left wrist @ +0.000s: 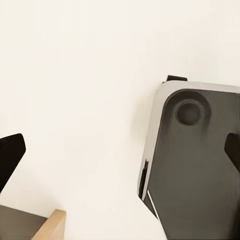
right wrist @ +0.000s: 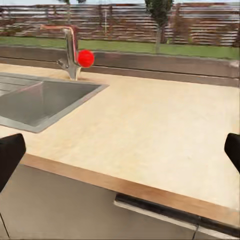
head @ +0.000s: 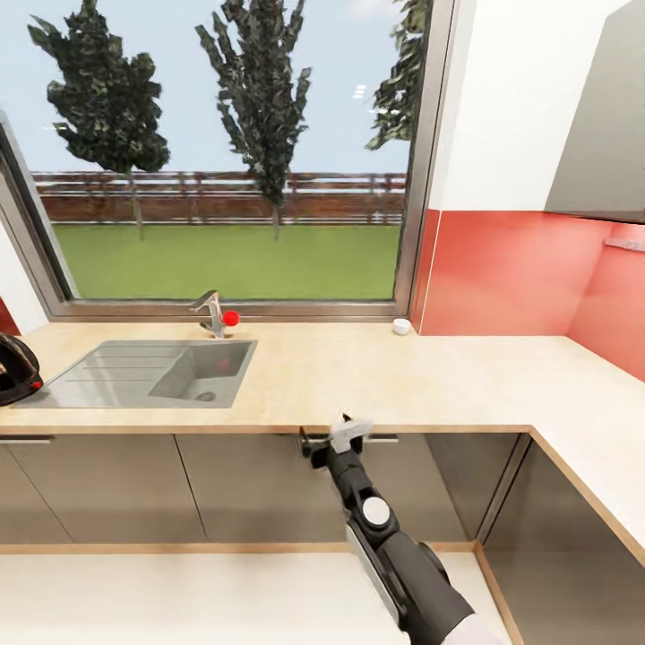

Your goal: Set up a coffee station on the kitchen countertop: keep the coffee maker on the countertop, move the bottle of coffee from the kitchen shelf to the counter next to the coffee maker, place a paper coffee filter on top of the coffee maker, put the saucer next to the coffee maker with the coffee cup on the saucer, and place the electric kettle next to the coffee maker.

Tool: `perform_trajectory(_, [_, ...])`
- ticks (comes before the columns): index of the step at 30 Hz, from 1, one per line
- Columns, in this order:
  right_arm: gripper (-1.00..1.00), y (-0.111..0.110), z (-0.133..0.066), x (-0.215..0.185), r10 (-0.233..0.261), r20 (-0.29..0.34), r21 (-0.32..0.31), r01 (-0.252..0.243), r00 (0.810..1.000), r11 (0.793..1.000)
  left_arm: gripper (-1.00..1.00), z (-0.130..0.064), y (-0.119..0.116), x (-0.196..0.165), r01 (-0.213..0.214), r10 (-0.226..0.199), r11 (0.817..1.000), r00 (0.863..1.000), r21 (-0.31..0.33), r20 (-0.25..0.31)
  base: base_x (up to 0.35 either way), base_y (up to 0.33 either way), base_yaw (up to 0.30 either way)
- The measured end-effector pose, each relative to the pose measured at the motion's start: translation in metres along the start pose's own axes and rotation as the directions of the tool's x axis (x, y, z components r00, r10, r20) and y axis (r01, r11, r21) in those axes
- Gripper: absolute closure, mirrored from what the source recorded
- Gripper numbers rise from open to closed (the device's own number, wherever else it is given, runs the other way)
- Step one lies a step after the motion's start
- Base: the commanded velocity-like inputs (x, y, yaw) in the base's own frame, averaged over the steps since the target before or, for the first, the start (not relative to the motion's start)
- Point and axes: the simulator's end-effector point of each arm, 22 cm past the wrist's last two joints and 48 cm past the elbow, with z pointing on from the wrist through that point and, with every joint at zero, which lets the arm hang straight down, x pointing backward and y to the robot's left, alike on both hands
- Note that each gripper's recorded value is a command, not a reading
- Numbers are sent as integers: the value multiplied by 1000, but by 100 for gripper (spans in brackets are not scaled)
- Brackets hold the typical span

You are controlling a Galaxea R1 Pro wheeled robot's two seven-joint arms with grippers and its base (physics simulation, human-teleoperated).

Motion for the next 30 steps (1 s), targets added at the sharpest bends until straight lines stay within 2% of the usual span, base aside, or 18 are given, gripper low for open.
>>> perform_trajectory(1, [-100, -18, 10, -24, -9, 28, 56, 8, 1000, 998, -100, 0, 0, 0, 0, 0, 1000, 1000, 0, -1, 0, 0, 0])
perform_trajectory(4, [-100, -65, 36, -83, -36, 64, 171, 24, 997, 985, -100, 0, 1, 3, -3, 3, 1000, 1000, 0, -6, 0, 0, 0])
perform_trajectory(8, [-100, -119, 61, -145, -34, 102, 266, 6, 994, 964, -100, -1, 1, 6, -6, 6, 1000, 1000, 1, -12, 0, 0, 0])
perform_trajectory(10, [-100, -146, 78, -171, -32, 95, 307, 2, 995, 952, -100, -1, 0, 7, -6, 6, 1000, 1000, 2, -12, 0, 0, 0])
perform_trajectory(13, [-100, -177, 106, -196, -36, 50, 345, 17, 998, 938, -100, -1, 0, 7, -7, 7, 1000, 1000, 3, -13, 0, 0, 0])
perform_trajectory(18, [-100, -203, 133, -217, -51, -25, 373, 57, 998, 926, -100, -1, -1, 8, -7, 7, 1000, 1000, 4, -17, 0, 0, 0])
perform_trajectory(20, [-100, -213, 142, -237, -51, -41, 383, 63, 998, 922, -100, -1, -2, 9, -7, 7, 1000, 1000, 7, -18, 0, 0, 0])
perform_trajectory(23, [-100, -225, 144, -266, -46, -25, 397, 52, 999, 916, -100, -2, -2, 14, -7, 7, 1000, 999, 9, -31, 149, 0, 0])
perform_trajectory(26, [-100, -235, 145, -258, -38, -54, 406, 57, 998, 912, -100, -2, -2, 20, -9, 9, 1000, 999, 8, -45, 293, 0, 0])
perform_trajectory(27, [-100, -237, 145, -250, -34, -71, 408, 60, 997, 911, -100, -3, -2, 23, -10, 10, 1000, 998, 9, -56, 328, 0, 0])
perform_trajectory(28, [-100, -243, 144, -238, -30, -98, 412, 68, 995, 909, -100, -4, -2, 35, -13, 14, 1000, 995, 10, -95, 336, 0, 0])
perform_trajectory(29, [-100, -249, 143, -227, -31, -122, 391, 76, 992, 917, -100, -7, 4, 53, -27, 27, 1000, 986, 5, -166, 336, 0, 0])
perform_trajectory(30, [-100, -249, 144, -226, -31, -124, 385, 77, 992, 920, -100, -7, 7, 55, -31, 31, 1000, 984, 2, -174, 337, 0, 0])
